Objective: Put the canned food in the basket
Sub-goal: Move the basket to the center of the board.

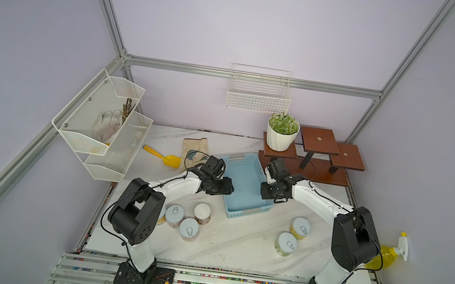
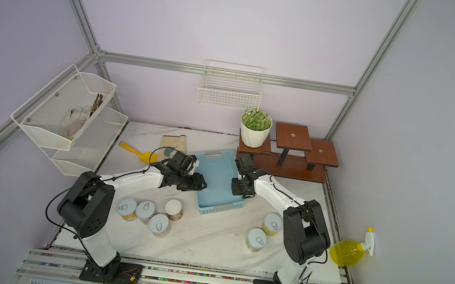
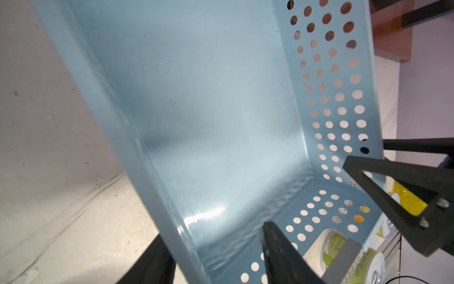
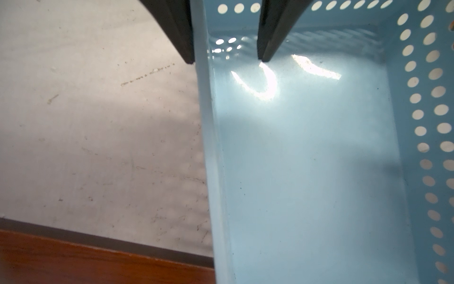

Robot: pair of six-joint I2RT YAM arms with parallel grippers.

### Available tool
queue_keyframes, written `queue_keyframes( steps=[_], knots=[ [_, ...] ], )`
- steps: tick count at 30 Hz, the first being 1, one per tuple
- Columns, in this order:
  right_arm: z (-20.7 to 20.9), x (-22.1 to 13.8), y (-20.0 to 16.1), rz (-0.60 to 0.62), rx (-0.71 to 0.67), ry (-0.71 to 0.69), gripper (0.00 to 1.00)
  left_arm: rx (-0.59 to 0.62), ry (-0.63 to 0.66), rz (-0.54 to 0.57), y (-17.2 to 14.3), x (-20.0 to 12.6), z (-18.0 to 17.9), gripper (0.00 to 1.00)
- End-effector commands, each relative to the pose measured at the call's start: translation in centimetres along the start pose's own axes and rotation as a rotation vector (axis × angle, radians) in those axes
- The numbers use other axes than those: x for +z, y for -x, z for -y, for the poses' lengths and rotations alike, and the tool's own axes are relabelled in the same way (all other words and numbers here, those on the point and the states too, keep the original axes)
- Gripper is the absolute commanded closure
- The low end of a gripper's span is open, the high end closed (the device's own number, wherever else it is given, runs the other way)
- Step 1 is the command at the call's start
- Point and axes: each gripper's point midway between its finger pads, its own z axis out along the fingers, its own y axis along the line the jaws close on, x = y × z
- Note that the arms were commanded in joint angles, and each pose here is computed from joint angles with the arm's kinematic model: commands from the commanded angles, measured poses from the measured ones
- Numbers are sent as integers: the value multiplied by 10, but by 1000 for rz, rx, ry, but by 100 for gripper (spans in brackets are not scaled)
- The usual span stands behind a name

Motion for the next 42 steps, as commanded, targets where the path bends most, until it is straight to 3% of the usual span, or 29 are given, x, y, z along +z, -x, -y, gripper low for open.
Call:
queue_keyframes(
  steps=[1,9,18,27,34,36,39,42],
  knots=[
    [-4,-15,-10,-4,-6,29,57,51,-76,-2,-11,-17,30,46],
    [-1,-27,-46,-51,0,66,58,70,-54,-41,-48,-20,38,51],
    [-31,-54,-80,-83,-2,228,57,67,19,-68,-68,-31,22,52],
    [-54,-61,-128,-165,-25,247,55,87,24,-129,-94,-38,21,53],
    [-40,-60,-147,-171,8,203,54,93,44,-145,-106,-41,17,52],
    [-36,-56,-148,-174,8,176,49,90,59,-137,-105,-42,15,42],
    [-32,-58,-139,-149,11,138,24,100,104,-142,-100,-46,12,19],
    [-33,-67,-125,-107,23,135,17,114,141,-126,-90,-56,15,1]
  ],
)
